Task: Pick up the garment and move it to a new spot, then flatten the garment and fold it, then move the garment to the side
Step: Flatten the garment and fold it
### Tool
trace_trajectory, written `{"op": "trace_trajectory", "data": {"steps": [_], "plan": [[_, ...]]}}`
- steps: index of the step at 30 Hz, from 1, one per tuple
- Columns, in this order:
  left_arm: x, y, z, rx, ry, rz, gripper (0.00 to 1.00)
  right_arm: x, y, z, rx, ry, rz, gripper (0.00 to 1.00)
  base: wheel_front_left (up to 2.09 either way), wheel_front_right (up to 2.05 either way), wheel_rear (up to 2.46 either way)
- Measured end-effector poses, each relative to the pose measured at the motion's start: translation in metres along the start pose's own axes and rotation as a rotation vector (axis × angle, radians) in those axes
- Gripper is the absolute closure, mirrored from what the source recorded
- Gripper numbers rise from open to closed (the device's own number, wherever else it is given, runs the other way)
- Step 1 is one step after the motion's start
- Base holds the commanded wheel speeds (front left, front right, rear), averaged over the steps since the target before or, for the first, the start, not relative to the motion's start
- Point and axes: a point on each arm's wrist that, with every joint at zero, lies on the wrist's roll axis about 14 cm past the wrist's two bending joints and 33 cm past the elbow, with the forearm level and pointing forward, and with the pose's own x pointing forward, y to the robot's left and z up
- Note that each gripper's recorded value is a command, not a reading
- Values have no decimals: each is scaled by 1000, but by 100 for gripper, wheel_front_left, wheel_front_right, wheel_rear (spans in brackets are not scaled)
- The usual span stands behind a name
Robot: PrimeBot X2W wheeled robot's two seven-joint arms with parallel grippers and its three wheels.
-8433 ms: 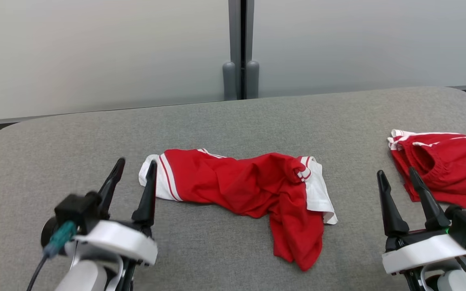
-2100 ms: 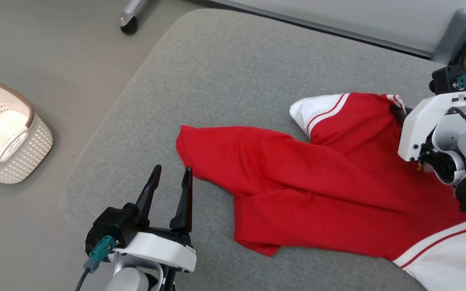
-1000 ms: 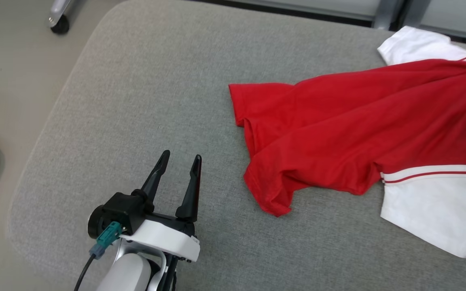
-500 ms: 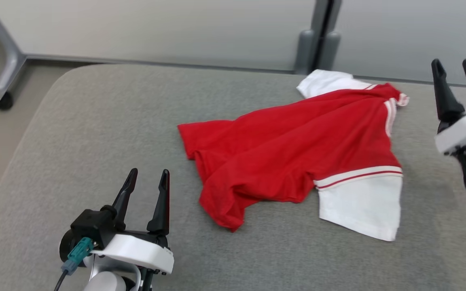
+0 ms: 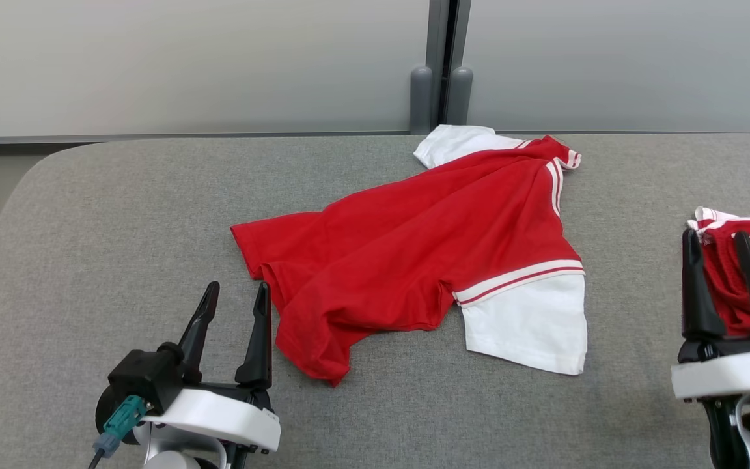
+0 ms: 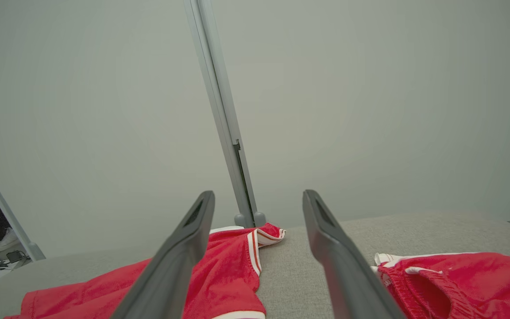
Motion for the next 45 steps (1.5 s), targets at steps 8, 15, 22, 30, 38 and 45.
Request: {"op": "trace_trajectory", "data": {"steps": [8,15,22,30,38,45], "plan": [[-3,0,-11,-17,28,5,0,-18,2,-11,-11,27,-21,0,0,0,0],[-15,-16,-51,-150,253,-41,0,-16,2,-18,-20,44,-20,0,0,0,0],[-35,-25,-88,-304,470,-35,0,-13,-1,-23,-17,52,-30,0,0,0,0],[-37,-41,-103,-575,538,-42,0,-12,-4,-24,-15,53,-44,0,0,0,0],[-31,-40,-116,-735,556,-10,0,-13,-10,-26,-20,59,-62,0,0,0,0],[-21,-41,-111,-755,509,-15,100,-11,-12,-28,-23,65,-64,0,0,0,0]]}}
